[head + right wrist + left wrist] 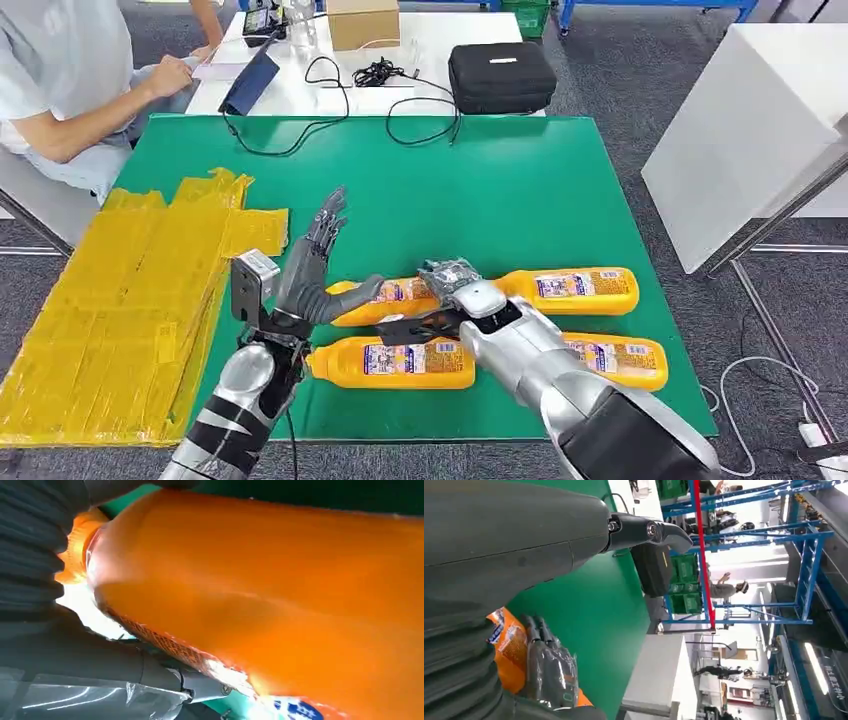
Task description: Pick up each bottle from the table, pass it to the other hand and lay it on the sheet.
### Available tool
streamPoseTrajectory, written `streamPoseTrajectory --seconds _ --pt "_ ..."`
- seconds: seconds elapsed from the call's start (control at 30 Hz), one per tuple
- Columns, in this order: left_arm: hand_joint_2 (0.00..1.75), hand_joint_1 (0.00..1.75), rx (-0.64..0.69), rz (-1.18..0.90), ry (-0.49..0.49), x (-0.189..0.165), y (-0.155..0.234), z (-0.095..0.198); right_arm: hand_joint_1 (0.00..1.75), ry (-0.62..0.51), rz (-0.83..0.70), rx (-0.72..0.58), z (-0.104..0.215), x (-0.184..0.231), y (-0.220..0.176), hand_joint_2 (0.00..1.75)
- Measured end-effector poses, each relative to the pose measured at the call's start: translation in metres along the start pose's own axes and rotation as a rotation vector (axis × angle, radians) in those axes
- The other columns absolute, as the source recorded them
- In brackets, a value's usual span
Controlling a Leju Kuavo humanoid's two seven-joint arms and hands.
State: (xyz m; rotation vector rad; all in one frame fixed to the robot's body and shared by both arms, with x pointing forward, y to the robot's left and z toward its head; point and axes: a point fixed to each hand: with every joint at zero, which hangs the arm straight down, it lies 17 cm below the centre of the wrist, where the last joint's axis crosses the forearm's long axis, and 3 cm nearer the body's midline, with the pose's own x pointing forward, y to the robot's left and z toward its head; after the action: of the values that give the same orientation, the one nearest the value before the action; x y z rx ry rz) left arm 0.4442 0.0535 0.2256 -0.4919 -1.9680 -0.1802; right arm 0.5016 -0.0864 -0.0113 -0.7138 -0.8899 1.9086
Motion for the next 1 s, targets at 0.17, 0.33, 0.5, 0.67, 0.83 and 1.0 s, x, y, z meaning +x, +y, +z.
streamPoseTrajectory --seconds 0.17,0.33,0.5,0.67,0.83,1.0 --pt "1.75 0.00 0.003 -0.001 0.000 0.000 0.000 0.000 1.68 -0.001 0.013 -0.010 0.000 0.001 -0.001 1.75" --pt "1.75 0.00 0.003 -0.001 0.001 -0.001 0.000 0.000 1.66 0.000 0.014 -0.011 0.000 0.001 -0.001 1.75" --pt "1.75 0.00 0.006 -0.002 0.001 -0.001 0.001 0.000 1.75 0.001 0.013 -0.022 -0.001 0.000 -0.003 1.75" --pt "1.75 0.00 0.015 -0.005 0.002 -0.001 0.003 0.001 1.75 0.021 -0.025 -0.081 -0.002 -0.002 -0.013 1.75" --pt "1.75 0.00 0.032 -0.012 0.010 -0.005 0.006 0.005 1.75 0.059 -0.180 -0.191 -0.002 -0.013 -0.026 1.75" --pt "1.75 0.00 0.042 -0.027 0.011 -0.005 0.009 0.008 1.75 0.079 -0.320 -0.340 0.002 -0.027 -0.050 1.75"
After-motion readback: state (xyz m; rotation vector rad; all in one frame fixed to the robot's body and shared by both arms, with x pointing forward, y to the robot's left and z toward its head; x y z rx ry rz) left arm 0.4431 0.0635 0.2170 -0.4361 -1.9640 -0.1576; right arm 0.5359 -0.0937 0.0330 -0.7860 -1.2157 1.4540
